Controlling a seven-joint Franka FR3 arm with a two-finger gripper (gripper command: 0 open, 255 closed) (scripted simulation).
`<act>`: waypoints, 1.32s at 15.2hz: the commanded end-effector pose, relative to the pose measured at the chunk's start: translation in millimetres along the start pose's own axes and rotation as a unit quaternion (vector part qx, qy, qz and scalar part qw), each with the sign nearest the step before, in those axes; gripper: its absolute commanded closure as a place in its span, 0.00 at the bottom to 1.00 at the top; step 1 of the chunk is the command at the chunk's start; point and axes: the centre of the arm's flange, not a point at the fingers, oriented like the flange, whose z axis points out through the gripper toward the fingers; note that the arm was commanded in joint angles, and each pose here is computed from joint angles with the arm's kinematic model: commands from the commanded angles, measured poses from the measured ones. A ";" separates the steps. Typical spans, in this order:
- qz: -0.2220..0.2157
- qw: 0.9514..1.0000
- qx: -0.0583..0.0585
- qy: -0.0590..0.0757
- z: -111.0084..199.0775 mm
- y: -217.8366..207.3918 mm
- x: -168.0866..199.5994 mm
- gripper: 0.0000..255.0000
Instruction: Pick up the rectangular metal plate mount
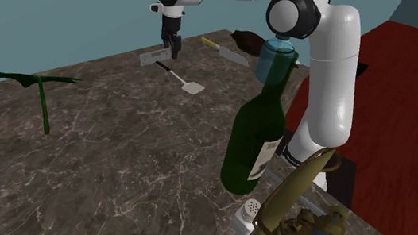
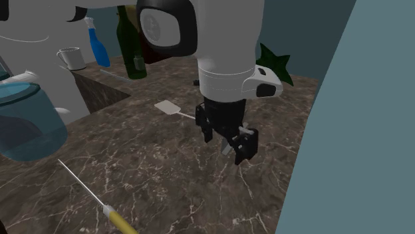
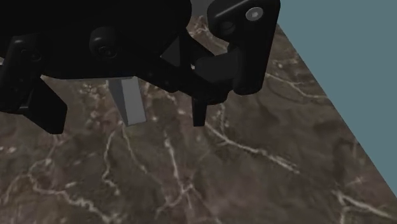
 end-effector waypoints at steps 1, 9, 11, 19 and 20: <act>0.000 1.000 0.000 0.000 3.8 -0.2 -0.4 0.00; 0.000 1.000 0.000 0.000 3.8 0.2 0.7 1.00; 0.000 1.000 0.000 0.000 3.8 -0.2 -0.4 1.00; 0.000 1.000 0.000 0.000 -38.2 -2.1 3.4 1.00; 0.000 1.000 0.000 0.000 -43.5 -2.3 3.9 1.00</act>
